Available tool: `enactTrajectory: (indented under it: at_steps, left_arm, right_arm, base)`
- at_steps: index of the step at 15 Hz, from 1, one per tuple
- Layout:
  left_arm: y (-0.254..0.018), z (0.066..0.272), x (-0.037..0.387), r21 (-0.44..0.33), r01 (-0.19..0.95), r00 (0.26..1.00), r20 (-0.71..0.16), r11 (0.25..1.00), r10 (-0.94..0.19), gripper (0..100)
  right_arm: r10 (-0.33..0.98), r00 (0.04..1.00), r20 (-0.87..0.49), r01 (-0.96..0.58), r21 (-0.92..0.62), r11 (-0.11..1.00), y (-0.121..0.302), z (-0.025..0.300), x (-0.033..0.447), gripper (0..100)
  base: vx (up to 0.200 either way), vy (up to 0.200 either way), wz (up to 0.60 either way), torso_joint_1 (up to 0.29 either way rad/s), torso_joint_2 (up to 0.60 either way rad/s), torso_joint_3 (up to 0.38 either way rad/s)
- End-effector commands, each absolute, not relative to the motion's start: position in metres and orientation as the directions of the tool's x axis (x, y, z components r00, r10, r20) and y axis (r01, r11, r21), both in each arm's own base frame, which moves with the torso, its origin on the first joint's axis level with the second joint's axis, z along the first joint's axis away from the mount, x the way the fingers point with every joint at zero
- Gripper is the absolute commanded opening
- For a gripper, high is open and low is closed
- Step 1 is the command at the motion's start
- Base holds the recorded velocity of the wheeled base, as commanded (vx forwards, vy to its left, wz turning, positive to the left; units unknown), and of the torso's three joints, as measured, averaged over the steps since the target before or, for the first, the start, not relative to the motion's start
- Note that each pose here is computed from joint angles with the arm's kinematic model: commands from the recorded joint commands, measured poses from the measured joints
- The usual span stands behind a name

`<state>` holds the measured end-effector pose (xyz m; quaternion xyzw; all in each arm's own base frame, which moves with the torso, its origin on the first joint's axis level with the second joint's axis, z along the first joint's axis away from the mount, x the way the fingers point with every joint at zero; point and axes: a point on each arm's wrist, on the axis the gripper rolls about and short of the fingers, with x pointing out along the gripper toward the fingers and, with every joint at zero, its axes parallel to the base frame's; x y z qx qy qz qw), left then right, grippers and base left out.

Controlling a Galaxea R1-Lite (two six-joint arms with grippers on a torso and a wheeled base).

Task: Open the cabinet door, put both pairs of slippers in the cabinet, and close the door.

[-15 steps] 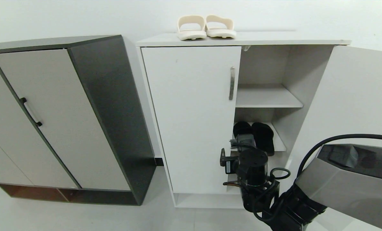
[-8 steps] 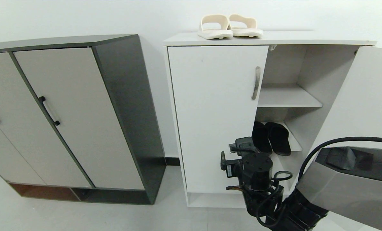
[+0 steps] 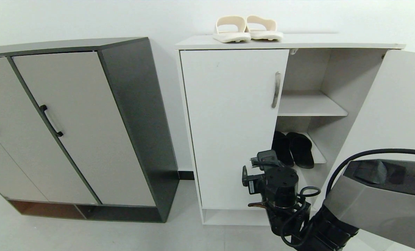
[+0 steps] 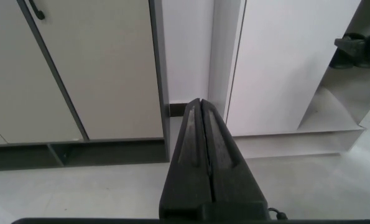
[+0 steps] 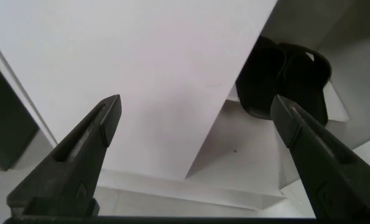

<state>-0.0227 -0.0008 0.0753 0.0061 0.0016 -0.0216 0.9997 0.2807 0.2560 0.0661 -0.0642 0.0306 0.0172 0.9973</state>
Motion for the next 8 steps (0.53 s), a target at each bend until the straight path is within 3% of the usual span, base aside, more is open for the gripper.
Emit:
enactTrajectory:
  at_steps: [1, 6, 8]
  left_arm:
    - [-0.0008, 0.0754, -0.0227, 0.012, 0.043, 0.999, -0.003, 0.999, -0.043, 0]
    - [-0.0008, 0.0754, -0.0227, 0.011, 0.043, 0.999, -0.003, 0.999, -0.043, 0]
    - [-0.0008, 0.0754, -0.0227, 0.011, 0.043, 0.999, -0.003, 0.999, -0.043, 0]
  right_arm:
    - [0.030, 0.997, -0.065, -0.038, -0.129, 0.991, 0.2561, 0.0650, 0.2810, 100]
    - [0.030, 0.997, -0.064, -0.038, -0.128, 0.991, 0.2563, 0.0653, 0.2812, 100]
    - [0.030, 0.997, -0.064, -0.038, -0.128, 0.991, 0.2563, 0.0653, 0.2812, 100]
  base:
    - [0.000, 0.000, 0.00, 0.000, 0.00, 0.000]
    - [0.000, 0.000, 0.00, 0.000, 0.00, 0.000]
    - [0.000, 0.000, 0.00, 0.005, -0.15, -0.146]
